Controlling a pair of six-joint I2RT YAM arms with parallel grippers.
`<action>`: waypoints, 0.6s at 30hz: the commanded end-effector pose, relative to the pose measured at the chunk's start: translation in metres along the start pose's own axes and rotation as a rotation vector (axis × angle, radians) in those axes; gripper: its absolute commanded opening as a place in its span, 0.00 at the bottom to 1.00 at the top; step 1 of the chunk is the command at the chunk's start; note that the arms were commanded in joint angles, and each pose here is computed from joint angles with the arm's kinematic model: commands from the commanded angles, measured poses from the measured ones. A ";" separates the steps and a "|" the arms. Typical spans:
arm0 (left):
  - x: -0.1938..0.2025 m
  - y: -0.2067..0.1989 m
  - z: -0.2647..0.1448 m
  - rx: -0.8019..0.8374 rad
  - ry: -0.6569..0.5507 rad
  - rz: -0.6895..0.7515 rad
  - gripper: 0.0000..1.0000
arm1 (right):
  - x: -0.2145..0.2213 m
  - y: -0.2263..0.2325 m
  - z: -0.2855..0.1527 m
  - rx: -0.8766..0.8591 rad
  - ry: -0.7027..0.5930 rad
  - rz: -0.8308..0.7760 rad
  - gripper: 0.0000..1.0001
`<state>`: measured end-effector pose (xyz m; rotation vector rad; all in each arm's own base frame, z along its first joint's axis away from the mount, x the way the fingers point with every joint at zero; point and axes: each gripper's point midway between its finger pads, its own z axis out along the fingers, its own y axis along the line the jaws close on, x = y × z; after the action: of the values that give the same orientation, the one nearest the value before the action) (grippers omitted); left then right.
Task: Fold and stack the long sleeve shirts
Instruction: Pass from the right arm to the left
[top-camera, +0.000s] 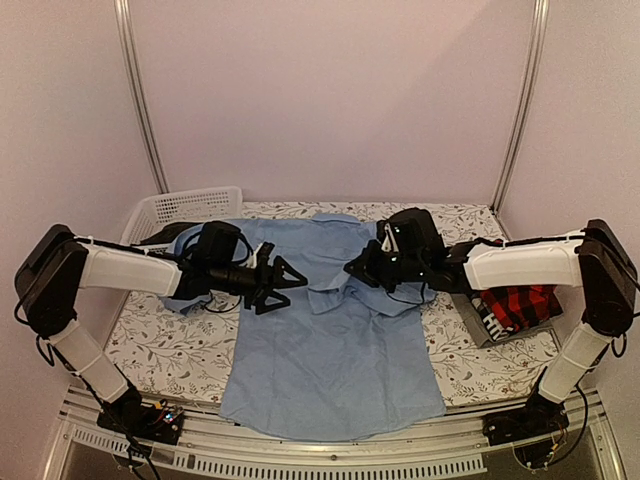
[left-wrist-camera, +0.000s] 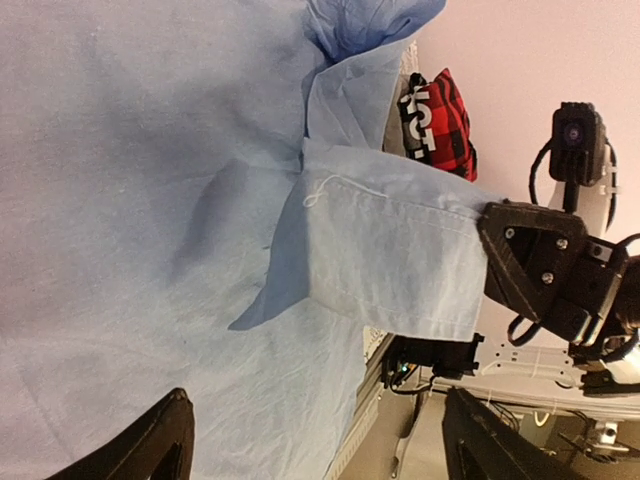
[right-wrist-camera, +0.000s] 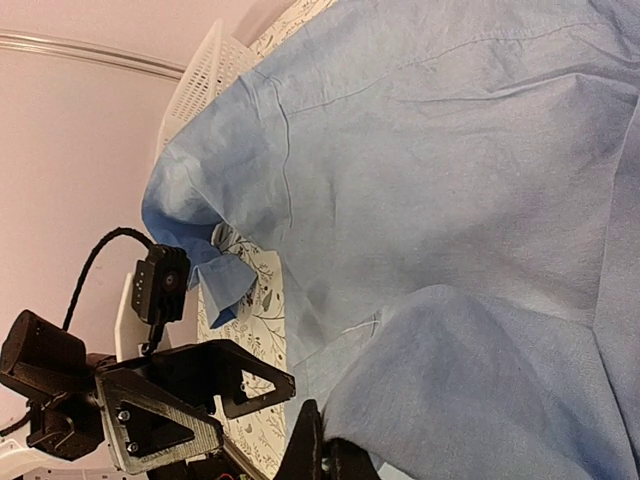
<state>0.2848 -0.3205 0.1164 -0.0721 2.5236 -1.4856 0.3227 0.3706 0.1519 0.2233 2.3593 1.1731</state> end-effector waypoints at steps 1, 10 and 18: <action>-0.003 -0.013 -0.007 0.067 -0.018 -0.025 0.87 | -0.022 0.022 -0.011 -0.097 -0.073 0.046 0.00; -0.002 -0.017 0.002 0.088 -0.006 0.006 0.91 | -0.026 0.023 -0.011 -0.133 -0.064 0.067 0.00; 0.002 -0.024 0.016 0.113 0.019 0.000 0.91 | -0.026 0.024 -0.012 -0.147 -0.066 0.082 0.00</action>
<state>0.2840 -0.3336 0.1218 -0.0758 2.4803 -1.5759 0.3377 0.3699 0.1746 0.3018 2.2538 1.3074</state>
